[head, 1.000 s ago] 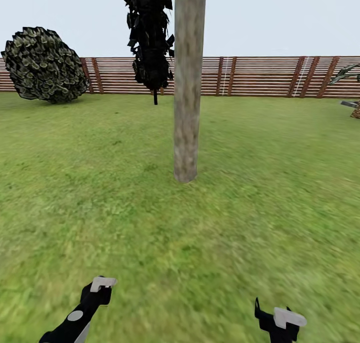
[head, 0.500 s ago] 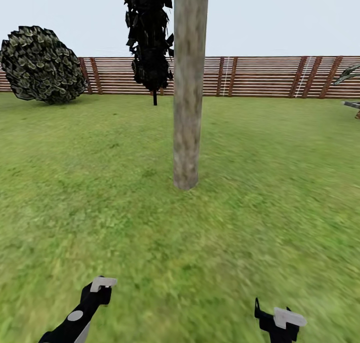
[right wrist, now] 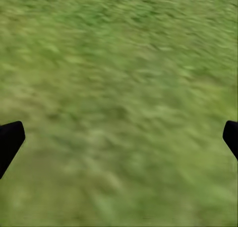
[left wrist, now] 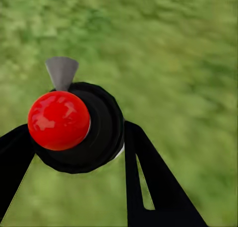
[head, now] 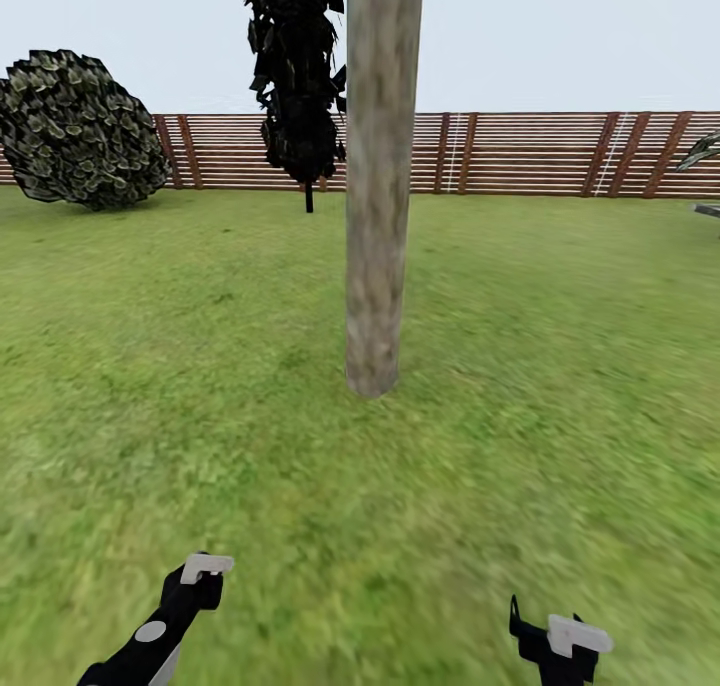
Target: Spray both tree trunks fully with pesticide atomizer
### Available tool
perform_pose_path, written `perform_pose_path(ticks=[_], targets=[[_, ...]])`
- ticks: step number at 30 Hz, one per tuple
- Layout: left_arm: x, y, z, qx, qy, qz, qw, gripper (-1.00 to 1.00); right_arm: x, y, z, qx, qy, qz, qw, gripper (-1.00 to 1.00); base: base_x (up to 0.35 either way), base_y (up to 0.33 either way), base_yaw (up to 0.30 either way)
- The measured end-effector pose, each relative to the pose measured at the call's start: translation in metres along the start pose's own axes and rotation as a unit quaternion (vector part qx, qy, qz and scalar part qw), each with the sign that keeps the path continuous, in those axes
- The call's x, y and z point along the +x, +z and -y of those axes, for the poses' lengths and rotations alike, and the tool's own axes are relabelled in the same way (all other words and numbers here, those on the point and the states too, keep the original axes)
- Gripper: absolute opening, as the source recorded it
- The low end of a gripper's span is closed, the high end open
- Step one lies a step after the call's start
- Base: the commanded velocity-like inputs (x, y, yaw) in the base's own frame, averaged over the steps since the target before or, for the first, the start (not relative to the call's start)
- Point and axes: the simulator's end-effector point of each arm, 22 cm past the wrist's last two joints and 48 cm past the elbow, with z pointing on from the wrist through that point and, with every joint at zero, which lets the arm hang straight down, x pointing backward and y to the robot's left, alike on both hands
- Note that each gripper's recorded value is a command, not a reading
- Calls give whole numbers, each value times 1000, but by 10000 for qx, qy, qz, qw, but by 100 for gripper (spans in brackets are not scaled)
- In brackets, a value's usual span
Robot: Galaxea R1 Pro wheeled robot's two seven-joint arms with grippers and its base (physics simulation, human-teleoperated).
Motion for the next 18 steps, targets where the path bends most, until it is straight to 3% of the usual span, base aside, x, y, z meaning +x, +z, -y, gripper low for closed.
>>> perform_pose_path(ticks=[18], targets=[[0, 0, 0, 0, 0, 0, 10000, -100, -1, 0, 0, 2, -1, 11, 10000, 100, 340, 0, 0]])
